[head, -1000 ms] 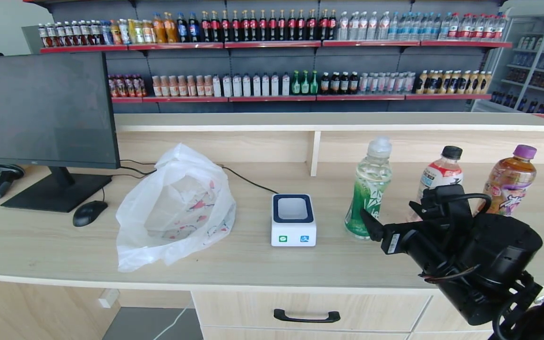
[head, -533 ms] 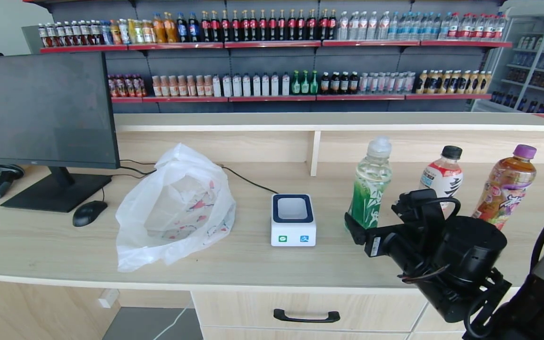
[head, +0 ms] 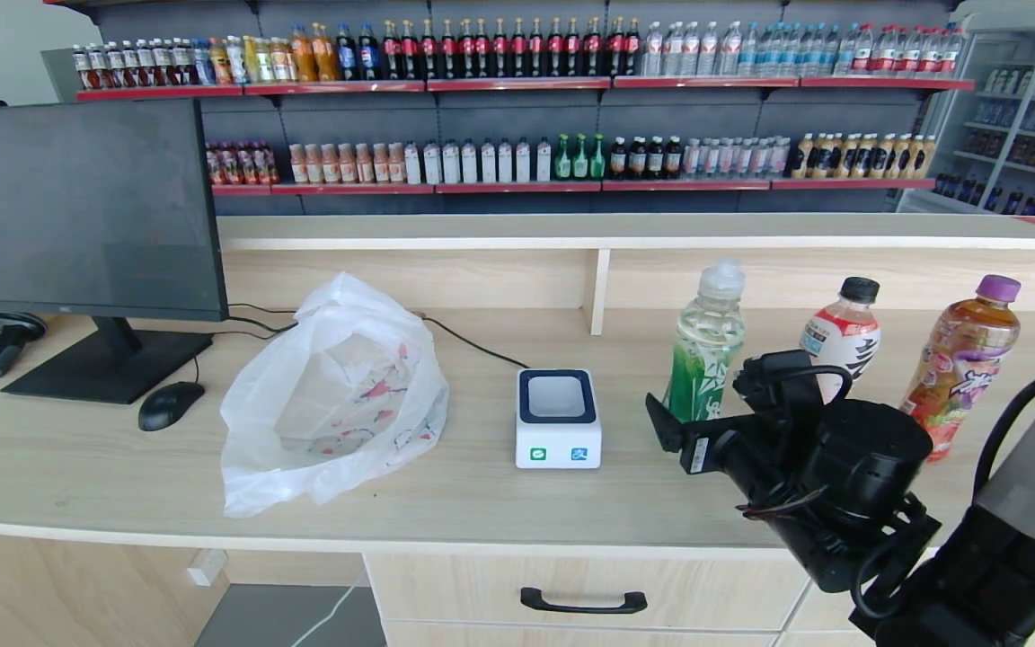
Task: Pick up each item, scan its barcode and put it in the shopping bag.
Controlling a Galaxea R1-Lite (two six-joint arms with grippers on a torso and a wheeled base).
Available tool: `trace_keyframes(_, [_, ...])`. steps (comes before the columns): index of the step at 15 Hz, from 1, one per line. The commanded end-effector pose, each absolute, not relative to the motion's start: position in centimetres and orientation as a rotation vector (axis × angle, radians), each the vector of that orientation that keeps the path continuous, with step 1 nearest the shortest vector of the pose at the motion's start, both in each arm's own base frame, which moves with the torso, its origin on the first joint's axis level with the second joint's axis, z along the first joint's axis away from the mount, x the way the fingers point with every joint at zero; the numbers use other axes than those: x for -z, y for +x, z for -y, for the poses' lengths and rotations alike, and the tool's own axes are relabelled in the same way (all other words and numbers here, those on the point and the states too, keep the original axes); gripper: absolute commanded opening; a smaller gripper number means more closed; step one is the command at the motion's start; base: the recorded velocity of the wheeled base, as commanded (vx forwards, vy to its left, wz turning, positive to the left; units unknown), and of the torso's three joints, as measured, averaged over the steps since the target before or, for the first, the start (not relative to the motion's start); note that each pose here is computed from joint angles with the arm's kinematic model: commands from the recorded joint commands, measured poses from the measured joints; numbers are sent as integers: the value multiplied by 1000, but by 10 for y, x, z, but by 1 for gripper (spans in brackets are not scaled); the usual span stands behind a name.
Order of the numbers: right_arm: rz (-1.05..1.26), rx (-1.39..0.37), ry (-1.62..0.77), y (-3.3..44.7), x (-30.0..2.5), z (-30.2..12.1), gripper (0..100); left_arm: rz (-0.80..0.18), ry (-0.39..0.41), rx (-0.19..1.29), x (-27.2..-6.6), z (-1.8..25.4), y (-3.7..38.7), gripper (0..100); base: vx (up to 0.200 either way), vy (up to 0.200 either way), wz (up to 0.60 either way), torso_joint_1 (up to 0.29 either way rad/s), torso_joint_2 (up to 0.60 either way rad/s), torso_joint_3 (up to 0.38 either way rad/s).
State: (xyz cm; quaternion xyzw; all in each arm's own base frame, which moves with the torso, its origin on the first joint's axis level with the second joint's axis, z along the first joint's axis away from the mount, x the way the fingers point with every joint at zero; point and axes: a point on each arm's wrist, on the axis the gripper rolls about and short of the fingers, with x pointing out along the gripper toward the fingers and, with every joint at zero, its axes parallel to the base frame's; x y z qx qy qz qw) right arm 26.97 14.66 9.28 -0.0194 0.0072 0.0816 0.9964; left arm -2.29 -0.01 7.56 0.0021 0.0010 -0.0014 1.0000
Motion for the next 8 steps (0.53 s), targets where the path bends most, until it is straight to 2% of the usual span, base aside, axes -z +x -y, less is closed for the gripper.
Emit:
trace_keyframes(1, [-13, -175, -38, 273, -90, -153, 100, -2, 5, 2, -76, 0, -23, 100, 0, 0, 0, 0, 0, 0])
trace_keyframes(8, [30, -169, -45, 286, -95, -160, 100, -2, 5, 3, -76, 0, -23, 100, 0, 0, 0, 0, 0, 0])
